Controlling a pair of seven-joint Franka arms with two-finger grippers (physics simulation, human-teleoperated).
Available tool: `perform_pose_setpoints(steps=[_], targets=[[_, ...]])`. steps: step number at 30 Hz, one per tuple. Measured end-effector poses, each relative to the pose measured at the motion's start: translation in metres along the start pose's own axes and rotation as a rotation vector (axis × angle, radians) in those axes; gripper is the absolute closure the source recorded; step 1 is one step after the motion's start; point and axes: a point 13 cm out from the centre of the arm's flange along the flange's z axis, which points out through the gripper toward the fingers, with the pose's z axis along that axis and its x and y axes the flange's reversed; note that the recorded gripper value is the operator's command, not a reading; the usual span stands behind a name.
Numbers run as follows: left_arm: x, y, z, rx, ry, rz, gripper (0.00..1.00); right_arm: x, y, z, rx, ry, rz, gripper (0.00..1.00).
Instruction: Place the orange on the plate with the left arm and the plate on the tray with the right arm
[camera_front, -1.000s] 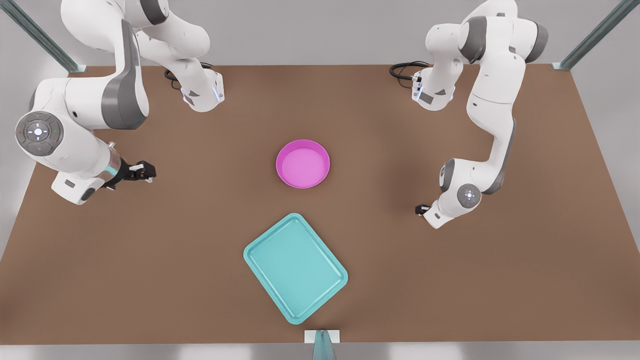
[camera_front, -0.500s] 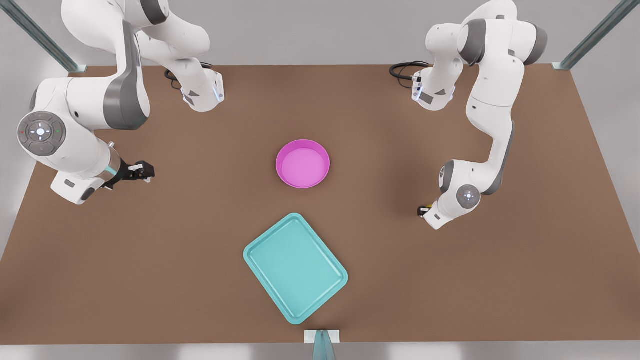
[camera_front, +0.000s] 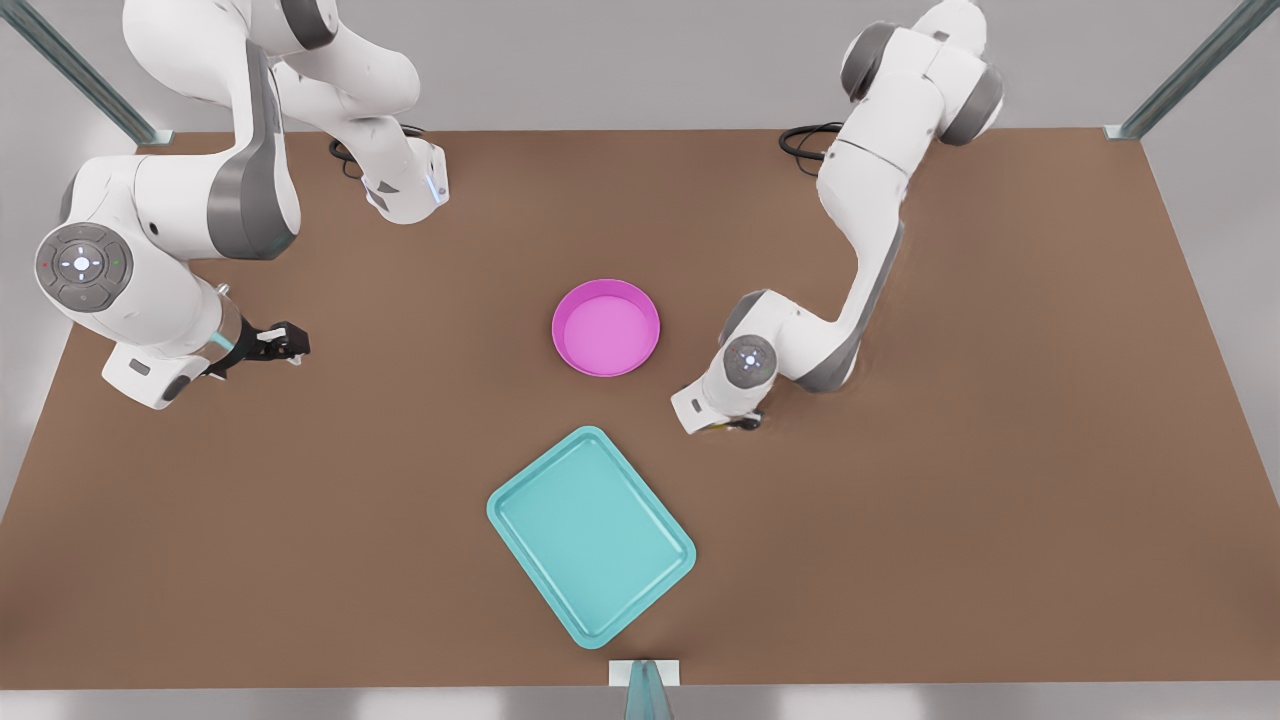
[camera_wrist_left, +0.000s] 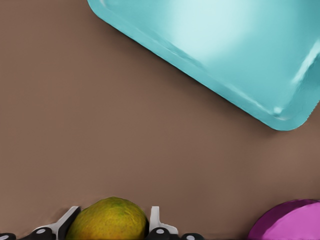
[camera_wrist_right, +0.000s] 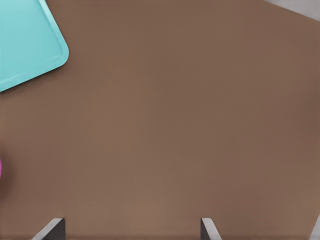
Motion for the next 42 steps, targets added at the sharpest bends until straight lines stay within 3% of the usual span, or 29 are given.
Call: perform_pose_setpoints(steps=[4, 11, 12, 13, 18, 20, 22, 25, 27, 29, 32, 34, 37, 42], targets=[[0.033, -0.145, 0.036, 0.084, 0.098, -0.028, 0.34, 0.0, -0.001, 0.0, 0.0, 0.0, 0.001, 0.0], [0.109, -0.184, 0.074, 0.052, 0.302, -0.184, 0.31, 0.0, -0.001, 0.0, 0.0, 0.0, 0.001, 0.0], [0.112, -0.184, 0.077, 0.046, 0.313, -0.206, 0.27, 0.0, -0.001, 0.0, 0.0, 0.0, 0.001, 0.0], [0.115, -0.185, 0.079, 0.041, 0.322, -0.227, 0.0, 0.0, -0.001, 0.0, 0.0, 0.0, 0.001, 0.0], [0.121, -0.184, 0.035, 0.024, 0.333, -0.3, 0.0, 0.0, 0.0, 0.0, 0.009, 0.001, -0.002, 0.0], [0.096, -0.125, -0.094, 0.024, 0.251, -0.382, 0.0, 0.0, -0.001, 0.0, 0.014, 0.001, -0.003, 0.0], [0.057, 0.063, -0.219, -0.014, 0.144, -0.638, 0.0, 0.0, -0.001, 0.0, 0.017, 0.002, -0.003, 0.0], [0.091, 0.256, -0.289, -0.051, 0.161, -0.893, 0.0, -0.001, 0.006, -0.001, 0.019, 0.003, -0.016, 0.0], [0.109, 0.318, -0.303, -0.009, 0.187, -0.94, 0.0, -0.002, 0.014, 0.014, -0.004, 0.036, -0.028, 0.0], [0.126, 0.335, -0.306, 0.068, 0.197, -0.865, 0.0, -0.012, 0.056, 0.064, -0.076, 0.131, -0.091, 0.0], [0.133, 0.346, -0.309, 0.04, 0.142, -0.793, 0.0, 0.002, 0.148, 0.169, -0.19, 0.278, -0.198, 0.0], [0.127, 0.354, -0.312, 0.019, 0.12, -0.76, 0.0, 0.028, 0.19, 0.225, -0.258, 0.315, -0.217, 0.0], [0.126, 0.361, -0.309, 0.005, 0.114, -0.718, 0.0, 0.075, 0.232, 0.288, -0.324, 0.312, -0.206, 0.0], [0.125, 0.366, -0.308, -0.002, 0.108, -0.661, 0.0, 0.082, 0.309, 0.331, -0.43, 0.183, -0.172, 0.0]])
